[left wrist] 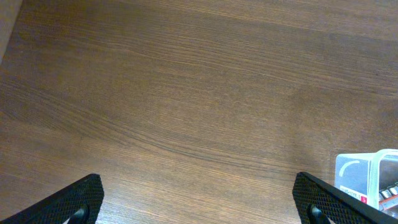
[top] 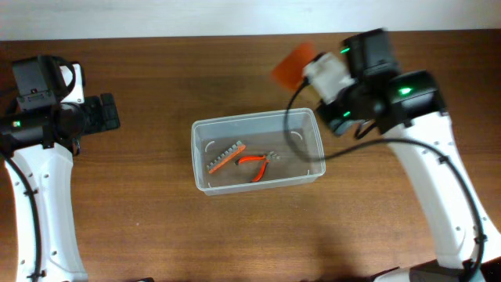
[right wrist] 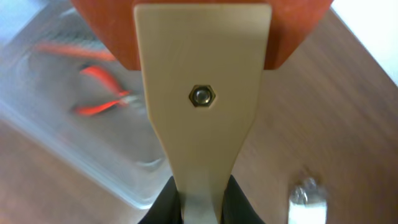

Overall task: Pack container
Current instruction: 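Lift the orange scraper with the right gripper and drop it into the container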

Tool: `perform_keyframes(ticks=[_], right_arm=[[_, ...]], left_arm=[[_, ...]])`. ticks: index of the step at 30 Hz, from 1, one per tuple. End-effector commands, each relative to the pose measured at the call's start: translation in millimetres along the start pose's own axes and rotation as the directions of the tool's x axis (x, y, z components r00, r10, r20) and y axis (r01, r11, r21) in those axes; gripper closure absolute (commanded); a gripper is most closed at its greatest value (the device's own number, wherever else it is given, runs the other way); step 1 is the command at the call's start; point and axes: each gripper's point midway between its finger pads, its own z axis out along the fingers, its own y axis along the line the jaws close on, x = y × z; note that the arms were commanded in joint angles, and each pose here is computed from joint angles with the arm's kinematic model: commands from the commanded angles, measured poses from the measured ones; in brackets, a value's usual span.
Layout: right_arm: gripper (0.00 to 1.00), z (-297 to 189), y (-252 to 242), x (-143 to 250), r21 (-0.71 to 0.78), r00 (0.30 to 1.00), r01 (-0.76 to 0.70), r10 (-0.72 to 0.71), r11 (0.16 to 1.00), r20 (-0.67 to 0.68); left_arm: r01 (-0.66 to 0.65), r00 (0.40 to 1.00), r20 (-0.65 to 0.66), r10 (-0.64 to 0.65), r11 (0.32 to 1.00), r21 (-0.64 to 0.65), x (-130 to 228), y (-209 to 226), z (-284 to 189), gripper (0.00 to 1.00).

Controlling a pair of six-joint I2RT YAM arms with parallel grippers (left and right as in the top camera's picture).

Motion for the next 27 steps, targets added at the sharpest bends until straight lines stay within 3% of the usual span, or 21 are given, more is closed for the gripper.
perform_keyframes(ticks=[1,3,10,22,24,27], right_arm=[[0.96,11.3,35.9,-11.0,-0.080,0.965,0.261,-0.262,0.962,-0.002],[0.96,23.4,51.4,-10.9,-0.126,0.940,0.336,-0.341,0.933,-0.023],[0.96,79.4,77.0,0.0,-0.279,0.898,0.383,-0.425,0.881,-0.110],[0.96,192.6,107.5,45.7,-0.506,0.853,0.262,-0.442,0.822,-0.277],[0.92,199.6,110.1,50.4,-0.520,0.848,0.250,-0.444,0.817,-0.290],[0.77,203.6,110.9,52.9,-0.525,0.845,0.244,-0.444,0.815,-0.296]], left_arm=[[-0.017,1.000,0.016,0.017,1.000,-0.010,-0.5,2.4,-7.6,0.01],[-0.017,1.000,0.014,0.017,1.000,-0.010,0.0,2.3,-7.5,0.01],[-0.017,1.000,0.012,0.017,1.000,-0.010,0.3,2.3,-7.5,0.01],[-0.017,1.000,0.012,0.017,1.000,-0.010,0.3,2.3,-7.5,0.01],[-0.017,1.000,0.012,0.017,1.000,-0.010,0.3,2.4,-7.5,0.01],[-0.017,1.000,0.012,0.017,1.000,-0.010,0.3,2.4,-7.5,0.01]])
